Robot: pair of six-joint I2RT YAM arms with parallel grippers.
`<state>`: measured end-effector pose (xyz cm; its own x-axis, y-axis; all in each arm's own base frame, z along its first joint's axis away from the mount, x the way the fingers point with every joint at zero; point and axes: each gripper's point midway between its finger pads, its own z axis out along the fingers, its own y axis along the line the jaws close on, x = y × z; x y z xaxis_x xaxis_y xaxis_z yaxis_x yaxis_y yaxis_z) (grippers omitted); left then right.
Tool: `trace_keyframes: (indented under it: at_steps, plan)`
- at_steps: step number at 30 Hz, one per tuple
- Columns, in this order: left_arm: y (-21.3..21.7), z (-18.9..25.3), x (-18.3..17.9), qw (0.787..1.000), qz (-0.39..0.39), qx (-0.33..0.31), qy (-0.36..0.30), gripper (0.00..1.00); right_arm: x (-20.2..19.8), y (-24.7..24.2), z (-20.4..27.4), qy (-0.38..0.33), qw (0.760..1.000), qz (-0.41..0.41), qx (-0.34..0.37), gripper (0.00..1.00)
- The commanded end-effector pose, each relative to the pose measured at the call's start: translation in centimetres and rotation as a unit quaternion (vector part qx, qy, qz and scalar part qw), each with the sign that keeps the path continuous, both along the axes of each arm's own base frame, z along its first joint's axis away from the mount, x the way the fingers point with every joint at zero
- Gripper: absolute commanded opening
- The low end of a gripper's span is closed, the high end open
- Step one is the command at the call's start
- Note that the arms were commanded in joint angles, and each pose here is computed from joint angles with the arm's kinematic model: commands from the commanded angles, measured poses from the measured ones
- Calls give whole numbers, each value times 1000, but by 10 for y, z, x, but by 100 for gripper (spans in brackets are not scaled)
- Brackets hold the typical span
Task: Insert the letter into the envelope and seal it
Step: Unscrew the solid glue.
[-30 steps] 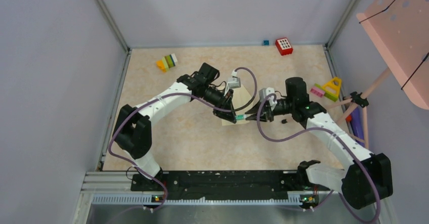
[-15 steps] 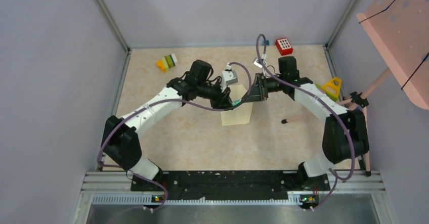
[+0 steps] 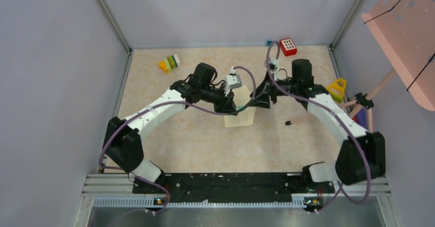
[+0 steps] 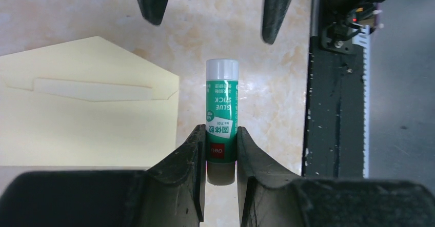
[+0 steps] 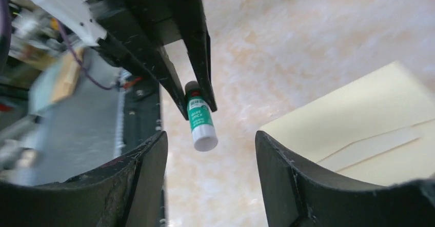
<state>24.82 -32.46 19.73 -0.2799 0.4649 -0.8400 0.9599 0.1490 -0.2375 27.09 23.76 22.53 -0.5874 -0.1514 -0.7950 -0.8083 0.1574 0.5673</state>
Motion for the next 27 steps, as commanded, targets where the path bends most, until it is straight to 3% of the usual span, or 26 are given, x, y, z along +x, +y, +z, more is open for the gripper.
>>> trace_keyframes:
  at_steps: [1,5,10,27]
  plan:
    - [-10,15,-28,995,-71,-49,50,13,1,-13,32,-312,950,-18,10,63]
    - [-16,12,-39,989,-97,-63,97,13,-35,-17,29,-470,881,26,43,65]
    - [-19,9,-47,981,-116,-73,135,13,-58,-15,4,-496,861,102,47,64]
    - [-23,1,-56,973,-142,-65,170,13,-81,-2,-20,-512,844,153,44,46]
